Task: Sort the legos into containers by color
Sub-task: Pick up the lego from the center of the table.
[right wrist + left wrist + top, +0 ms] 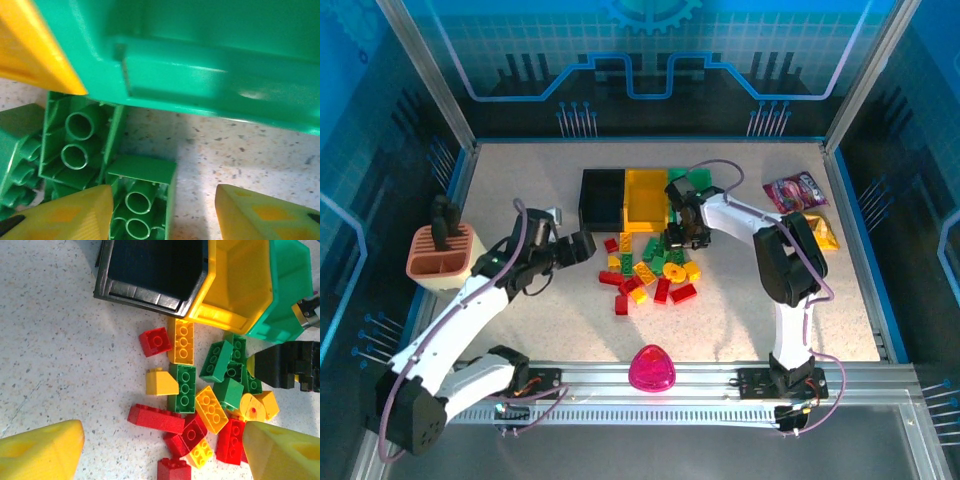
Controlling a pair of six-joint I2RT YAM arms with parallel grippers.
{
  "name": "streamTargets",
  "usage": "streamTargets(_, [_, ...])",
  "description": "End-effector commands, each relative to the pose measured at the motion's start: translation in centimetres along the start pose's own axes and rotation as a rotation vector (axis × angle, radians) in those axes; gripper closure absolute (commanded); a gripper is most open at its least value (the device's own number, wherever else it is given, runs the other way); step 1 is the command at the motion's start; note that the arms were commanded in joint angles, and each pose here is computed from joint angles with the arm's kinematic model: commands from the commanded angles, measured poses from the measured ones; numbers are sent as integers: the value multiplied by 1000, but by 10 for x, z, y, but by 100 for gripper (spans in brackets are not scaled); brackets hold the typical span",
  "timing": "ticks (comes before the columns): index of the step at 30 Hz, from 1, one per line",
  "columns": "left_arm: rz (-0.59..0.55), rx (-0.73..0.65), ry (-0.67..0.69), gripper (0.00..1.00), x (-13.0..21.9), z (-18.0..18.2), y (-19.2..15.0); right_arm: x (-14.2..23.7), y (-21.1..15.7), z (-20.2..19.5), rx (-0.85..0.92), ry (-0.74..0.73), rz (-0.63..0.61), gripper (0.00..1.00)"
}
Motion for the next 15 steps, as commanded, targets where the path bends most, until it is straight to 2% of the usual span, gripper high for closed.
streamTargets(1, [9, 5, 31, 16, 8, 10, -14, -8, -6, 6, -13, -21, -8, 43])
streamTargets(9, [13, 11, 18, 16, 8, 12, -20, -19, -23, -3, -17, -119, 0, 47])
streamTargets(15, [17, 19, 6, 17, 4, 12, -25, -13, -34, -14, -28, -151, -43, 46])
Point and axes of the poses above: each hand's point on the last joint's axis, 136 mm out from that joint toward the fingers, its own x axis back along the fingers, its own z axis along the line the jaws close on, y = z × x, the point moved 3 cm from there along x, back along the fingers, and after that the axes turned 6 degrees about -x, right-handed, at the moved point
